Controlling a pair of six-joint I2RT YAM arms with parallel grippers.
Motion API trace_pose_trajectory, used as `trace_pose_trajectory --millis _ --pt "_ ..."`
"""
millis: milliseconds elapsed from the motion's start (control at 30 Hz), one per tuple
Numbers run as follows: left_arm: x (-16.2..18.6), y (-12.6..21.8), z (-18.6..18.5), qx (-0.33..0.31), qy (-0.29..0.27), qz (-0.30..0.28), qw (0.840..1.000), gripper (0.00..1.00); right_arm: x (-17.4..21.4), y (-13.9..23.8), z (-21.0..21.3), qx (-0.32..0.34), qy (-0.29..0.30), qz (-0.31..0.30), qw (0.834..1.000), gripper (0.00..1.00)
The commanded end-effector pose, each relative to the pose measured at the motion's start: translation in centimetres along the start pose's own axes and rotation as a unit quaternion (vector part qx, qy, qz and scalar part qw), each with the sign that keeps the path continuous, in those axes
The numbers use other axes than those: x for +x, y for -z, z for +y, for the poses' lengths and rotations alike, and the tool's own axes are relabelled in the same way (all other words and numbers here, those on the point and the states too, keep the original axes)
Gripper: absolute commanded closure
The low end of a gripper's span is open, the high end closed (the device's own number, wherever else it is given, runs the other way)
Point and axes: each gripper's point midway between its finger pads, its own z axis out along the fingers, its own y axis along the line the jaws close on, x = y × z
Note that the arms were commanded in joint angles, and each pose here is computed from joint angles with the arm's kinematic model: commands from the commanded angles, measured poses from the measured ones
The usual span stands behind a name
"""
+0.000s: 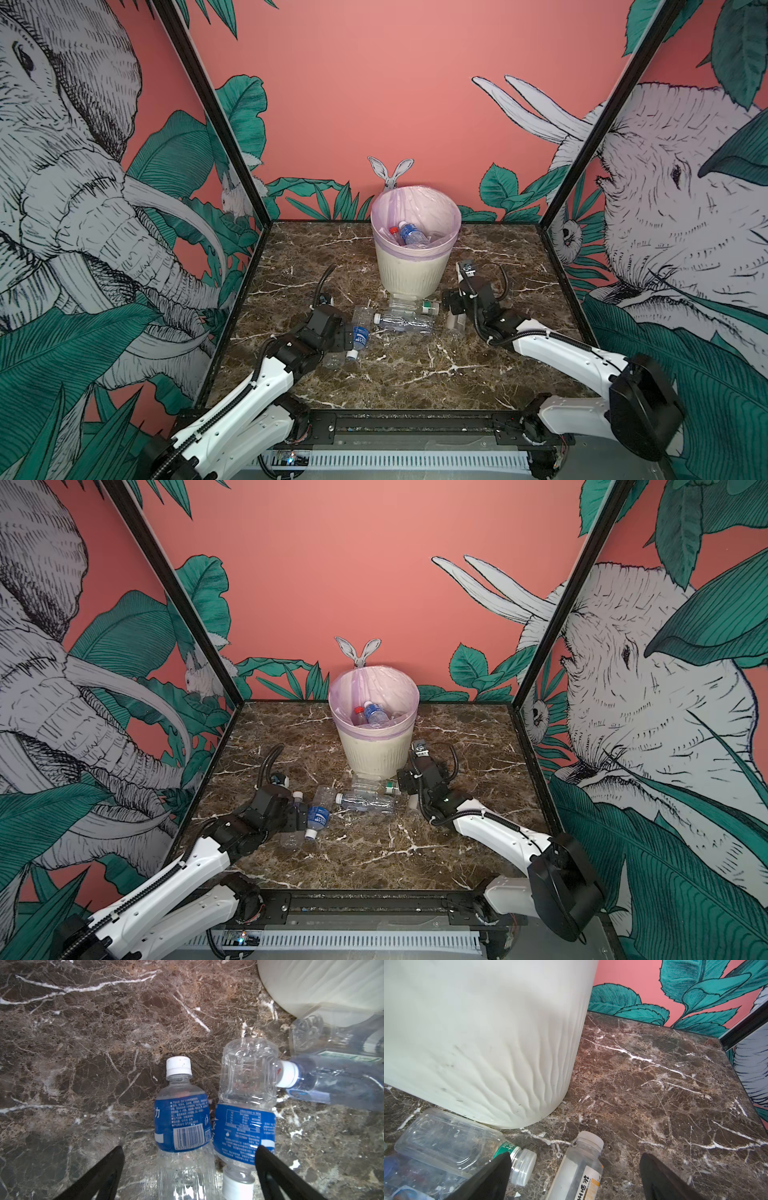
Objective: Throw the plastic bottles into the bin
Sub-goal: 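Lower the right gripper beside the bin while the left gripper reaches the blue-label bottle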
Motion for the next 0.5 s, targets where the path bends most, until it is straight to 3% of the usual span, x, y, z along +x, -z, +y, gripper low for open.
trace_pose_trajectory --millis 0,467 --pt "1.1 -0.6 0.6 -0.015 0.013 0.012 1.000 0.02 -1.4 0.1 -0.1 0.004 -0.015 -0.018 1.000 0.02" --pt "3.1 -2.4 1.2 -0.038 0.019 0.041 0.998 0.10 -1.2 -0.1 -0.2 0.008 -0.015 -0.015 1.000 0.02"
